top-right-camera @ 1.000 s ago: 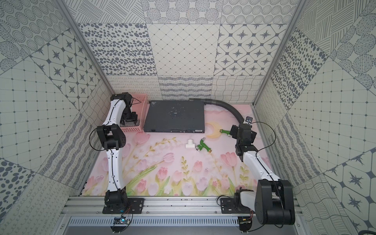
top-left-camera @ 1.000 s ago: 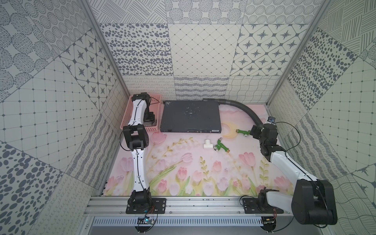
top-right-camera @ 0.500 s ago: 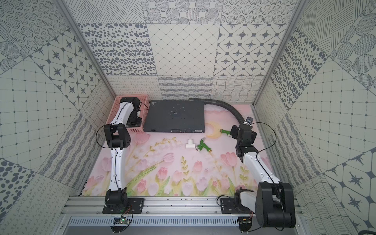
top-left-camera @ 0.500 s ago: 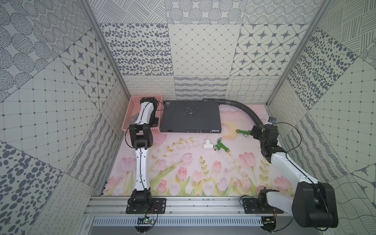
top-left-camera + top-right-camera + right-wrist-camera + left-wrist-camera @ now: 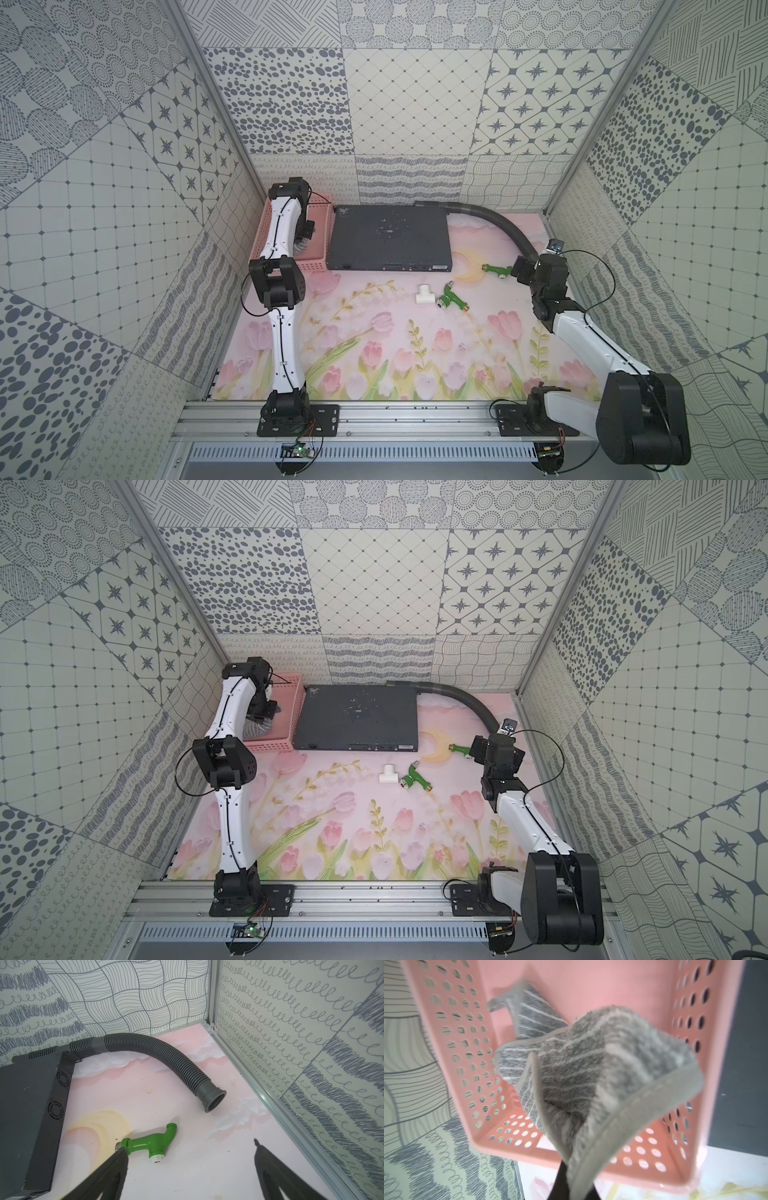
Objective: Fold the square dishcloth
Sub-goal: Pick up the cleaning item from the bin.
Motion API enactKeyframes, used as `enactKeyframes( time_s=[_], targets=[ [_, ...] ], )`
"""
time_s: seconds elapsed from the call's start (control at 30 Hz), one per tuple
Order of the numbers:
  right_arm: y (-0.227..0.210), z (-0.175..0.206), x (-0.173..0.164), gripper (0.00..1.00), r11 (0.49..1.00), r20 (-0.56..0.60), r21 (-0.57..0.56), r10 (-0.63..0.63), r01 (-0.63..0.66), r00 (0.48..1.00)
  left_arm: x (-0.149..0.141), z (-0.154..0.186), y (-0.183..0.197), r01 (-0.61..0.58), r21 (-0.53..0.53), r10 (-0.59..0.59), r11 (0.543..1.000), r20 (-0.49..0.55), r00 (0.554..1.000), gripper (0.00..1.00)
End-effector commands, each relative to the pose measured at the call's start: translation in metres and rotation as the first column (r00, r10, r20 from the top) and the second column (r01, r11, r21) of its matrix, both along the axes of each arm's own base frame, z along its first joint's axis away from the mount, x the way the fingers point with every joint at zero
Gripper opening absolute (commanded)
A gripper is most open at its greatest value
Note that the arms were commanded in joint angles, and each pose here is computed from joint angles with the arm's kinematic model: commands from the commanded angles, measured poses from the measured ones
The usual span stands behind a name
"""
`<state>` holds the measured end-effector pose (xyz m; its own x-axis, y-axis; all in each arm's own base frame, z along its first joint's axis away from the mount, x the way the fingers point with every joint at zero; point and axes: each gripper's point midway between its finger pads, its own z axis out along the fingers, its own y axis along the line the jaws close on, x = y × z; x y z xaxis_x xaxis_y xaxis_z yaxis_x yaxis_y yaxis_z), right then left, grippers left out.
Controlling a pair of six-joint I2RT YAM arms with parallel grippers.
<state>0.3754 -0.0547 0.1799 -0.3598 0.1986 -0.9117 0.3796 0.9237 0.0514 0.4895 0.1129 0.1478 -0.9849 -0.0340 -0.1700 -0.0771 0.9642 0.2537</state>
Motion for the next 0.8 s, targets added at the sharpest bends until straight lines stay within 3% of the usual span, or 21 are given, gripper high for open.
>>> enactKeyframes(
  time_s=[0.0,0.13,0.33,0.57,0.77],
  targets=[
    [0.004,0.008,0.001,0.97,1.000,0.040,0.019,0.011,-0.011,0.999,-0.003,0.046,-0.007,-0.038,-0.057,0.045,0.998,0.118,0.992,0.00],
    [0.005,0.009,0.002,0.97,1.000,0.041,0.023,0.015,-0.016,0.999,-0.005,0.069,-0.008,-0.067,-0.069,0.079,0.995,0.182,0.980,0.00],
    [0.004,0.015,0.002,0.97,1.000,0.057,0.030,0.002,-0.004,0.998,-0.009,0.116,-0.034,-0.085,-0.217,0.152,0.972,0.314,0.937,0.00],
    [0.008,0.025,0.002,0.97,0.998,0.053,0.052,0.018,-0.021,0.998,-0.025,0.182,-0.079,-0.001,-0.336,0.170,0.942,0.472,0.865,0.00],
    [0.028,0.041,-0.007,0.97,0.995,0.051,0.071,0.071,-0.075,0.996,-0.058,0.196,-0.137,0.115,-0.354,0.103,0.928,0.541,0.835,0.00]
  ],
)
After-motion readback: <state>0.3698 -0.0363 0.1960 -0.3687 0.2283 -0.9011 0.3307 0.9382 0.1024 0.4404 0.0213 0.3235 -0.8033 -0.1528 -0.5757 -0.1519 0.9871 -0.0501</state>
